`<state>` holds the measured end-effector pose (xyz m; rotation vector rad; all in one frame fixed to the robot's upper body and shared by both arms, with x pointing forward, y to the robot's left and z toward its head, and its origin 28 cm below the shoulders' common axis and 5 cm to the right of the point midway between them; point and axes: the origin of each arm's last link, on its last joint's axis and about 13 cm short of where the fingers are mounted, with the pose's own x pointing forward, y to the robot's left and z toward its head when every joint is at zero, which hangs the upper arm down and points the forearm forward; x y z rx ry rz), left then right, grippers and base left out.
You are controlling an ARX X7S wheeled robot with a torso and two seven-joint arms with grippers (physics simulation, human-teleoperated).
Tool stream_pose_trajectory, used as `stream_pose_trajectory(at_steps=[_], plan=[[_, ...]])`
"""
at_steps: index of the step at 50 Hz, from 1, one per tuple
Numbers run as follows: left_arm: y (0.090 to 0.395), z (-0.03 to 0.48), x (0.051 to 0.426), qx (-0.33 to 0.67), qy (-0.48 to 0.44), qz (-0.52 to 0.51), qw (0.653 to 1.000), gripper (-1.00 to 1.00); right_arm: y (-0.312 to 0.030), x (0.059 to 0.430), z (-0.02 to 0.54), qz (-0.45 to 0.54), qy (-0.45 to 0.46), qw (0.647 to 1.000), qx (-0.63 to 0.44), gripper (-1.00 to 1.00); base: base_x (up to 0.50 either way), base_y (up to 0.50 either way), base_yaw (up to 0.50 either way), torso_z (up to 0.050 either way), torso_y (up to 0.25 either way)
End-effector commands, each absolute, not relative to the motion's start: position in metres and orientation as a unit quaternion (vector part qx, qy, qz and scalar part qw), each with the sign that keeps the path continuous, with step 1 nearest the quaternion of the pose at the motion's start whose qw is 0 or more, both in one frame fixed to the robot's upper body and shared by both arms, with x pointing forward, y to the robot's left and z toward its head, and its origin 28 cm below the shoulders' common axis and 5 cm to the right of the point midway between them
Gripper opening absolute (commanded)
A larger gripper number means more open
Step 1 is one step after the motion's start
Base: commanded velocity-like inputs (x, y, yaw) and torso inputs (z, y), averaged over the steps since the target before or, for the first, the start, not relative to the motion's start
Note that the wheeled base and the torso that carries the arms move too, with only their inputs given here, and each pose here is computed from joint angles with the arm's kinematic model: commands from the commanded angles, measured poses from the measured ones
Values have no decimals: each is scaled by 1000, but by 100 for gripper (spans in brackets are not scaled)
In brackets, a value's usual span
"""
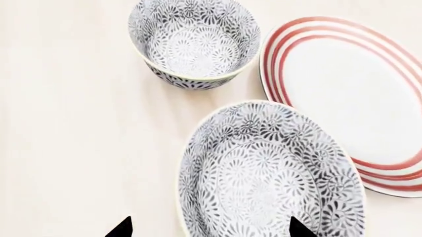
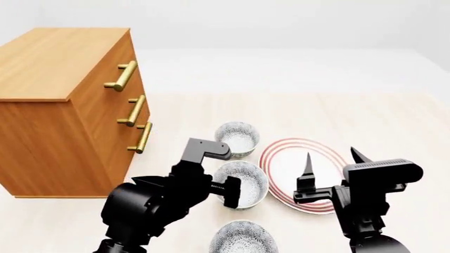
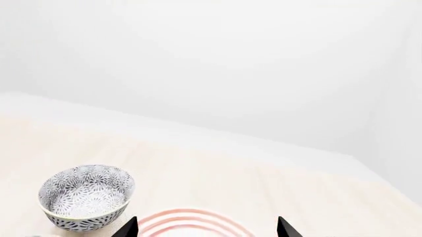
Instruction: Stack the bowl in the middle on the bowl at the back.
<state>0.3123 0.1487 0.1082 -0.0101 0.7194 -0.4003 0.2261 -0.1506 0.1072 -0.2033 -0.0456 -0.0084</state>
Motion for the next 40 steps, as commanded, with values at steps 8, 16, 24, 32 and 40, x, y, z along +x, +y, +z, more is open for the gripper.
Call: stream_pose_trajectory(at_steps=[8,16,24,32,40], plan=[[143,89,325,-17,380,-166,910,100,-160,238,98,-5,-17,995,-102,100,0,0,0,0,0],[141,82,328,-22,393,-162,905,100,-143,236,99,-5,-15,995,-102,100,0,0,0,0,0],[139,70,330,-19,402,-154,902,100,-137,242,100,-5,-14,995,-100,100,0,0,0,0,0],[138,67,330,-18,401,-155,903,-100,-138,241,100,0,-14,995,-99,100,0,0,0,0,0],[141,67,333,-32,392,-130,910,-100,-142,238,98,0,-10,995,-99,100,0,0,0,0,0]])
